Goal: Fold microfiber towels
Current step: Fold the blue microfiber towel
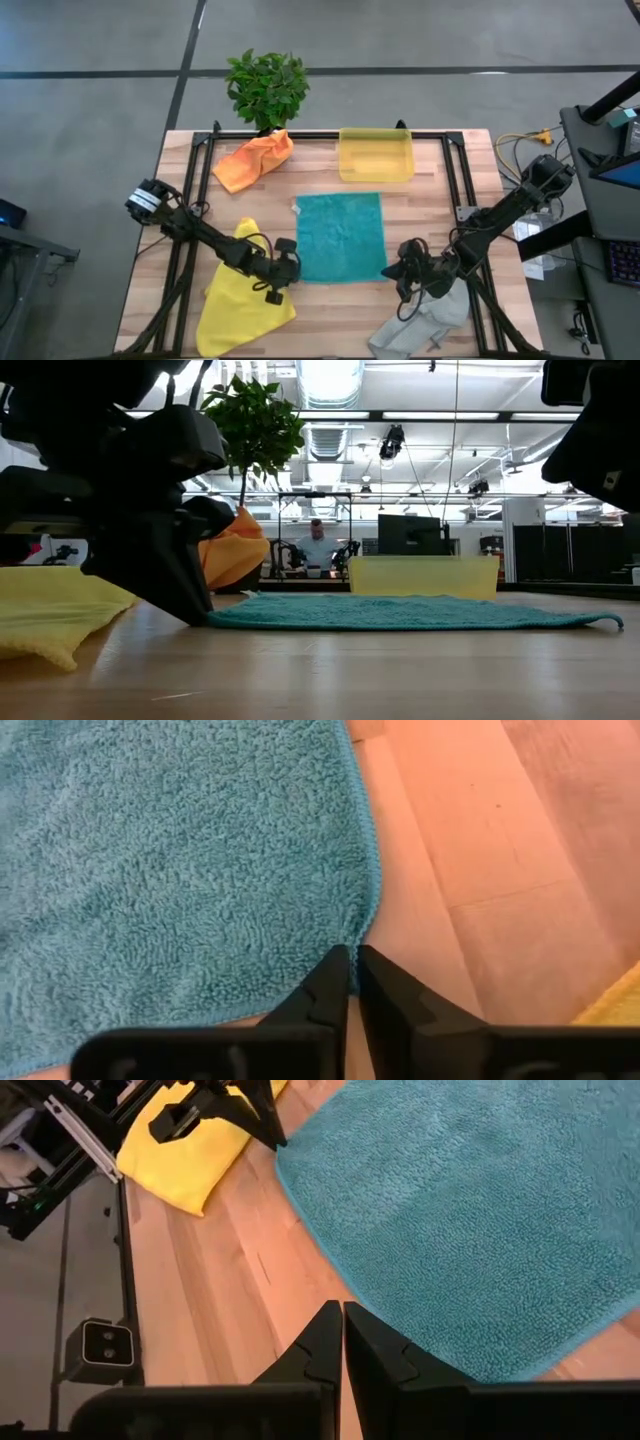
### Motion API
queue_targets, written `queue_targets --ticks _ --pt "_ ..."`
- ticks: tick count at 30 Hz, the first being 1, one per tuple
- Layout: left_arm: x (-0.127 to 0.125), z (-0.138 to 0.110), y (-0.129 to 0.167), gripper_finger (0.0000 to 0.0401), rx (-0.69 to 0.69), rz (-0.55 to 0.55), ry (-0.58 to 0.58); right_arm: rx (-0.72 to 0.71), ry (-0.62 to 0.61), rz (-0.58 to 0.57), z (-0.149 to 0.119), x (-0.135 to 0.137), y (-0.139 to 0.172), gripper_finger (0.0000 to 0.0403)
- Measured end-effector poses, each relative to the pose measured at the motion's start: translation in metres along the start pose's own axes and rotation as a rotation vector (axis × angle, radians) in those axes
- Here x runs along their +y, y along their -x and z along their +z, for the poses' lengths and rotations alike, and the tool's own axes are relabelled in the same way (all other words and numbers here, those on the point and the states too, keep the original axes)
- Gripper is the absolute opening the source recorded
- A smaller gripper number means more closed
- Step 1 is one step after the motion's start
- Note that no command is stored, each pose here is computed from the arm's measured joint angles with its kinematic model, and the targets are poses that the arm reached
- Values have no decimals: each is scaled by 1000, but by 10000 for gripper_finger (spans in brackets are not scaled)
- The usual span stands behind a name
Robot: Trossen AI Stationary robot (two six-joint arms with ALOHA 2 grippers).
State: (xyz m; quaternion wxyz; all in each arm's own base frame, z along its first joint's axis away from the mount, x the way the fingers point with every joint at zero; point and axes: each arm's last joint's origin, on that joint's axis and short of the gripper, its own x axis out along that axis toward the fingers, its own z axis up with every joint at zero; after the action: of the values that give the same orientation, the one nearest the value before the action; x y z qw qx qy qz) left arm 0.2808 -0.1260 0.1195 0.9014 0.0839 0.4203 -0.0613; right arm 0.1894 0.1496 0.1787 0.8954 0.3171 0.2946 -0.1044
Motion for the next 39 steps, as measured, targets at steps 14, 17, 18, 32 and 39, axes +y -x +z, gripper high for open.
queue_targets --ticks 14,17,18,32,39 --pt "1 0 1 2 -1 4 9 240 366 -6 -28 -8 -26 84" --pt "1 0 1 1 -1 4 13 257 396 -35 -32 -12 -32 114" --pt "1 0 1 1 -1 4 20 261 405 -43 -33 -13 -33 122" --pt "1 0 1 1 0 -1 87 379 528 -107 -26 -28 -50 128" --pt "1 0 1 1 1 -4 115 398 533 -114 -26 -27 -52 77"
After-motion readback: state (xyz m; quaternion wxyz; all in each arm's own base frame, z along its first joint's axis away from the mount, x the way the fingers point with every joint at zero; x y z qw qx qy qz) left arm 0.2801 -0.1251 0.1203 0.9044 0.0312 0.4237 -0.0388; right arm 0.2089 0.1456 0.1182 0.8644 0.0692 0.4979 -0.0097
